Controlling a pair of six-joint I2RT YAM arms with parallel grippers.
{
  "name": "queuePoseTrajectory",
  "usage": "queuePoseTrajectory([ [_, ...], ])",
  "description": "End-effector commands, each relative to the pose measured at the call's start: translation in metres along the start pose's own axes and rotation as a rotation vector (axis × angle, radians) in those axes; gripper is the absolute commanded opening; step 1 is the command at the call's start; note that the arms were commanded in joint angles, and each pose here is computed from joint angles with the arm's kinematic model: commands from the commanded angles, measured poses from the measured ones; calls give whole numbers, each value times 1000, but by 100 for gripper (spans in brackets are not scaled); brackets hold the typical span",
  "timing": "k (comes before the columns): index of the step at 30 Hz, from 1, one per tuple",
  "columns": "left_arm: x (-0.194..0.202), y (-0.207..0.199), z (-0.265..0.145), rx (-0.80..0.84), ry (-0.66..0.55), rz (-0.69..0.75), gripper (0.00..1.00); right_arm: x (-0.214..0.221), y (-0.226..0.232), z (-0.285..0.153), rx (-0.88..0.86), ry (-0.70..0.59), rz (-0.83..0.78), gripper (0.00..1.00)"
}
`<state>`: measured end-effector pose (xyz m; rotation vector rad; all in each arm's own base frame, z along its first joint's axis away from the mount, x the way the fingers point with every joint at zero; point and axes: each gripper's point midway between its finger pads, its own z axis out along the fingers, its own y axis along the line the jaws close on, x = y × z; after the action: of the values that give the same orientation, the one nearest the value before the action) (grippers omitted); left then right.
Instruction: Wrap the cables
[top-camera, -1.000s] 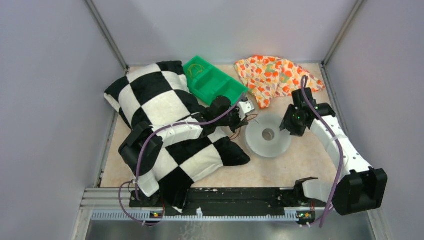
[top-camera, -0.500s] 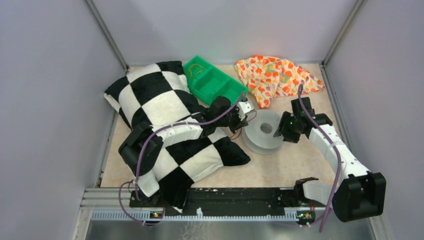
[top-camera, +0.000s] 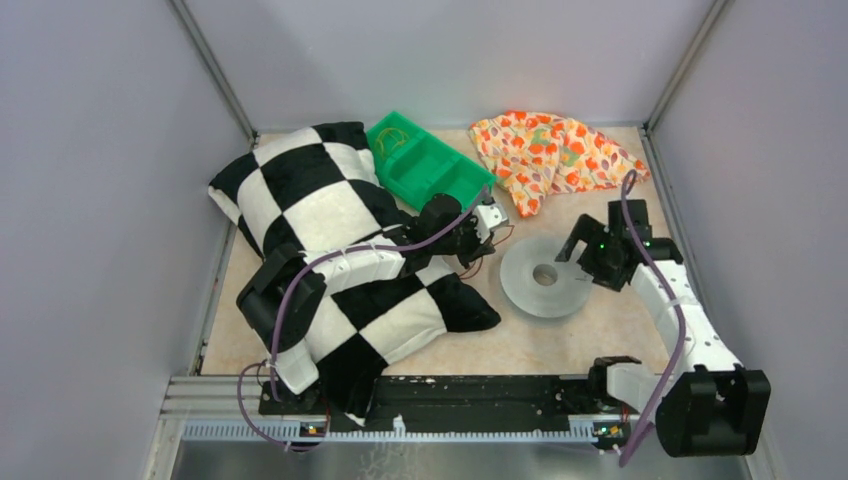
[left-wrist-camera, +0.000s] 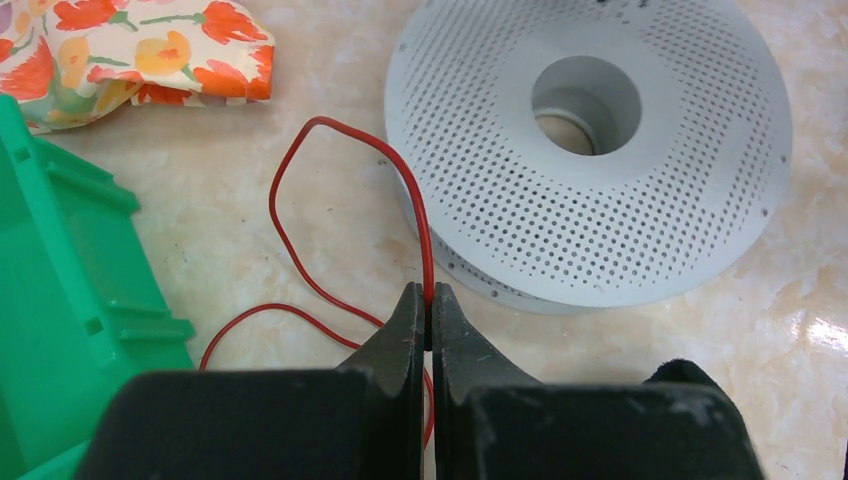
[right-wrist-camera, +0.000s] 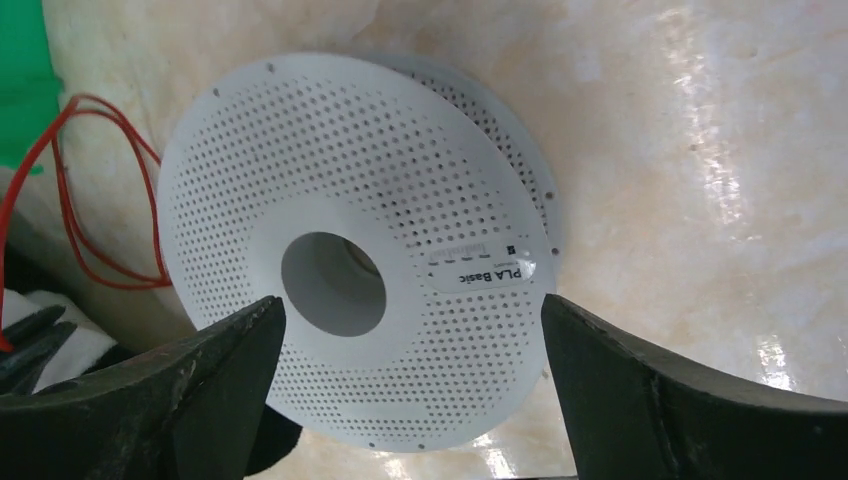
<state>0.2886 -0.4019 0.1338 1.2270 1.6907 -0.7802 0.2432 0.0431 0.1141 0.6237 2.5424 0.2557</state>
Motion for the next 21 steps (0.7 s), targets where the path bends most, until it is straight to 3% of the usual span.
queuePoseTrajectory([
  [1,-28,1,-14,-14,-69,39,0,-13,-16,4,-66,-26,117,99],
  [8,-30,1,-17,-18,-73,43,0,15,-21,20,-218,67,231,97],
  [12,-30,0,-15,-13,-72,39,0,23,-6,23,-327,87,264,83],
  [16,-30,1,-15,-13,-69,37,0,12,1,15,-359,38,262,53],
  [18,-32,2,-15,-17,-70,42,0,5,-3,12,-320,19,260,32],
  [20,-34,3,-15,-19,-72,48,0,-2,-4,7,-303,2,256,3],
  [21,-36,3,-16,-22,-73,50,0,-7,-3,3,-305,-10,250,0],
])
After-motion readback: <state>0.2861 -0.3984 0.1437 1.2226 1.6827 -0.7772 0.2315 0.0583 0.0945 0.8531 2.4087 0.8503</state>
